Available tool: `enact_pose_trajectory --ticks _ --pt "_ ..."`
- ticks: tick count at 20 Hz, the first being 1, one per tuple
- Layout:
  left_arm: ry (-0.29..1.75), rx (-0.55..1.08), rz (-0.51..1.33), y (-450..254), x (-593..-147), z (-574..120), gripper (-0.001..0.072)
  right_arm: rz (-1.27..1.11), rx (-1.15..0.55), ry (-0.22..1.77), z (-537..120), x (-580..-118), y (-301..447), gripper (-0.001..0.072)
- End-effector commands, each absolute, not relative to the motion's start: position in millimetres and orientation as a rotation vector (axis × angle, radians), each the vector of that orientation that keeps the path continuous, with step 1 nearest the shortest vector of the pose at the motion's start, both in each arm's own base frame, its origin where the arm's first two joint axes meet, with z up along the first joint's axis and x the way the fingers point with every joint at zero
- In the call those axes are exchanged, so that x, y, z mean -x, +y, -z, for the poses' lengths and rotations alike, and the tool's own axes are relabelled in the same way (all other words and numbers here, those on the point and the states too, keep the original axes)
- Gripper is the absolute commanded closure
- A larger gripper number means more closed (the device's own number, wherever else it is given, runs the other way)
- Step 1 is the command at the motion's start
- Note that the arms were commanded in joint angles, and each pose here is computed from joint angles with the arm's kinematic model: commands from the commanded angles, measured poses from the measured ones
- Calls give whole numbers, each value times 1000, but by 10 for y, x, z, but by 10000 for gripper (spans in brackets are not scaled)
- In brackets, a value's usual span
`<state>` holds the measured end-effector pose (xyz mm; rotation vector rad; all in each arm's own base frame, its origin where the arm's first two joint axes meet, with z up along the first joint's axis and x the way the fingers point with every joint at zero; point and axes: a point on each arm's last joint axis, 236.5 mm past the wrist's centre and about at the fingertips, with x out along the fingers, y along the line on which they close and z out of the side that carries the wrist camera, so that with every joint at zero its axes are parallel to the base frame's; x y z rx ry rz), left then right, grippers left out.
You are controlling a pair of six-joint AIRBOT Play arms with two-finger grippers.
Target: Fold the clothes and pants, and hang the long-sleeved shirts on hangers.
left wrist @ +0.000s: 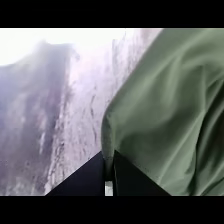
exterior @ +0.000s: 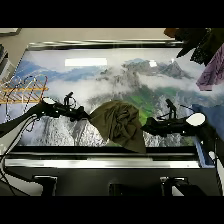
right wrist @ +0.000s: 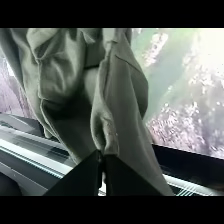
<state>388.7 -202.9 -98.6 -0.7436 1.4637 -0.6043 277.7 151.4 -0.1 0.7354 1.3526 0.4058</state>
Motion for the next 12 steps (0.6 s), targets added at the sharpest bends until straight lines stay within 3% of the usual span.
enact_pose_trajectory --ticks 1,7,12 --pt "1425 748 650 -2090 -3993 763 692 -420 -718 1275 -156 -2894 1506 685" --pt "1145 552 632 -1729 -4498 -480 694 -447 -507 941 -1349 -3285 1308 686" --pt "729 403 414 -995 -4495 -2436 694 -356 -288 531 -2985 -3183 929 686"
